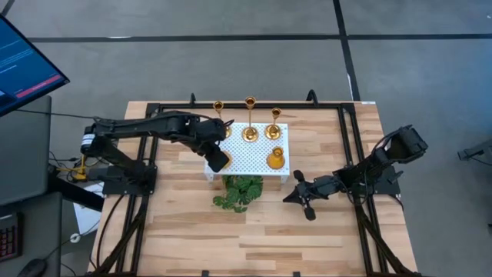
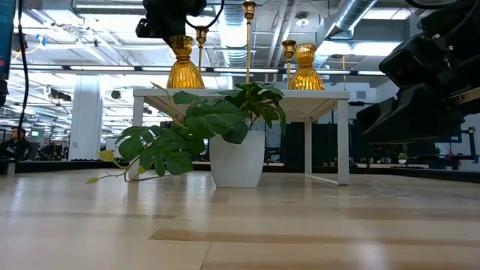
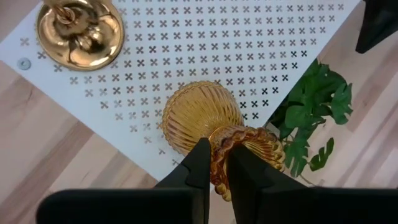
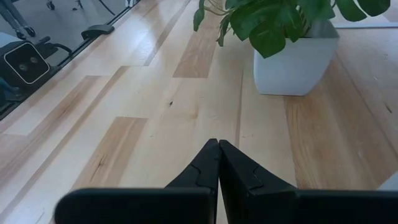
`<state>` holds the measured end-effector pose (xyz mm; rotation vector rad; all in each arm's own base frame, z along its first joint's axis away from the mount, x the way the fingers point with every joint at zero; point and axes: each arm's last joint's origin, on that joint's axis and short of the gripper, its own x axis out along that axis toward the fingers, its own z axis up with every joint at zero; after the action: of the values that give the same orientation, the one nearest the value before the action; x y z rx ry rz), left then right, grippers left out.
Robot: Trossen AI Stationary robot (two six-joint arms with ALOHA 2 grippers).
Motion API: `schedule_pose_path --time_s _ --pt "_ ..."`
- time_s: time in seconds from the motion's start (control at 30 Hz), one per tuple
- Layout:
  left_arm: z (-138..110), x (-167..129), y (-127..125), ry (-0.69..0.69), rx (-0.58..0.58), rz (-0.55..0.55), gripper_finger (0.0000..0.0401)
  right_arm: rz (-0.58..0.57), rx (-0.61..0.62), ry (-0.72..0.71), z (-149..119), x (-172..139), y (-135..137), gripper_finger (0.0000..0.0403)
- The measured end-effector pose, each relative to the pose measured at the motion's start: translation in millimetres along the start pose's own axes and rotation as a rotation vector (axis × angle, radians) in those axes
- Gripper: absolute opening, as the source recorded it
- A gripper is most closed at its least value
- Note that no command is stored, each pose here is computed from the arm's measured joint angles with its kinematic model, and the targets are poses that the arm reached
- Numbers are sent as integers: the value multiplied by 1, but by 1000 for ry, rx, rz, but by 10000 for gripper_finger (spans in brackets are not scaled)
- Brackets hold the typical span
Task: Pick & Place candle stick holders
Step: Put the orange candle holder on the shelf
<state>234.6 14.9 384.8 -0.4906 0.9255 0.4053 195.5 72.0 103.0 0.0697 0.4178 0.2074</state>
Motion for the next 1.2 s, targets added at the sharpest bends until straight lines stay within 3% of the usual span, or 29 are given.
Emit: schedule_pose_path --time_s 0.4,0.77,1.2 --pt "1 2 0 -17 1 28 74 1 1 1 0 0 0 0" --pt "2 -1 0 -47 1 18 87 2 2 3 0 0 0 0" --pt "-5 -48 10 -247 41 -96 88 2 3 0 0 0 0 0"
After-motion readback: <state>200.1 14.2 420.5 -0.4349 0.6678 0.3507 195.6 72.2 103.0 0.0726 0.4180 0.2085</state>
